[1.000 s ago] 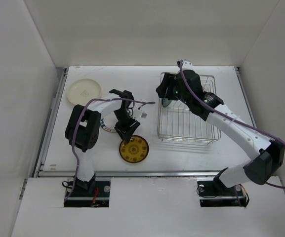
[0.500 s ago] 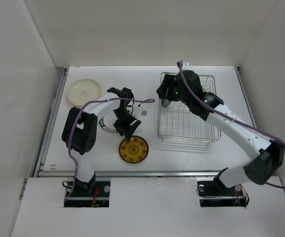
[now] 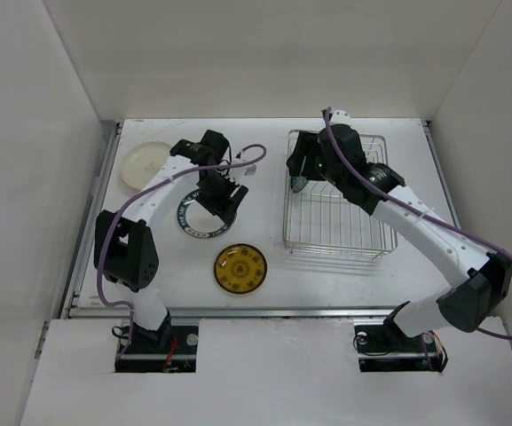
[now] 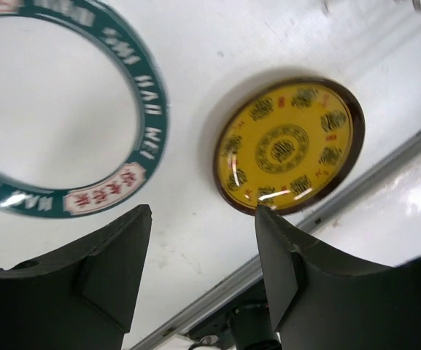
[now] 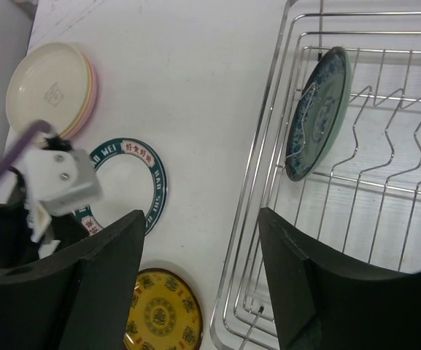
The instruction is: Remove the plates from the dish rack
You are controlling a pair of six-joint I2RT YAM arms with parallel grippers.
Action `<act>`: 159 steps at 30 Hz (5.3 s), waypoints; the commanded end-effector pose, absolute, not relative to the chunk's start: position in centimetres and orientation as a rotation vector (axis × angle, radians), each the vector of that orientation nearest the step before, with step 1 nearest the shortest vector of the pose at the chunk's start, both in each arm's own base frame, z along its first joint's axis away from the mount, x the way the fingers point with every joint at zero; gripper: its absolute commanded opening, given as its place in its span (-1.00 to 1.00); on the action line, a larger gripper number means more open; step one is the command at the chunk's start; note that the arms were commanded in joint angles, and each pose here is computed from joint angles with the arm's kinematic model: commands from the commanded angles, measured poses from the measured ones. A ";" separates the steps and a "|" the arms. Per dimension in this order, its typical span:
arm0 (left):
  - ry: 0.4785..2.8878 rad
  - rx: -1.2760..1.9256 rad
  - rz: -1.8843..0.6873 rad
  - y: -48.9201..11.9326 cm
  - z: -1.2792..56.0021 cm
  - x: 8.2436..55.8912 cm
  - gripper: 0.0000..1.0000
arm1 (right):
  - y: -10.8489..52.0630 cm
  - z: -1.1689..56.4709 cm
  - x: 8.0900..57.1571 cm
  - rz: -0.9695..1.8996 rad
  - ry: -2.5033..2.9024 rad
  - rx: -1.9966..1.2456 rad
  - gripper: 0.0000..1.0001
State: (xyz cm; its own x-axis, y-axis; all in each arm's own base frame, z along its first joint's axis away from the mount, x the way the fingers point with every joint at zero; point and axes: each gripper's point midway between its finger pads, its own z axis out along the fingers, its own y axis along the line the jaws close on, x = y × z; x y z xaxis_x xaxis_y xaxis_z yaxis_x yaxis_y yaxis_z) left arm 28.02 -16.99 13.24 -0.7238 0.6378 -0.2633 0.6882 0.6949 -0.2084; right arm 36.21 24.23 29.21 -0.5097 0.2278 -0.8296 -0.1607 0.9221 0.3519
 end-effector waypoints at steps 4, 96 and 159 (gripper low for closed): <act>2.576 0.715 -0.223 -13.7 20.2 32.2 0.12 | 20.9 30.5 39.0 0.373 2.042 0.170 0.42; 2.487 -0.003 0.325 2.3 21.6 33.3 0.51 | 37.9 9.5 25.1 0.794 2.468 -1.306 0.04; 2.227 -0.983 0.789 19.9 24.0 23.1 1.00 | -0.3 30.7 28.9 -0.084 1.741 0.841 0.98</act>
State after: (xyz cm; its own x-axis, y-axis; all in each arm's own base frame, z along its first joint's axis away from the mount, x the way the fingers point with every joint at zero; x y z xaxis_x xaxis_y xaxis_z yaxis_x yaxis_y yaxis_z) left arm 23.92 19.92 23.44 -0.5849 -0.4437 -0.6790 -0.7667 0.5757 0.2843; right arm 29.28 0.15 30.06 -0.1458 0.4757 -0.8674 0.5617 0.7616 0.3232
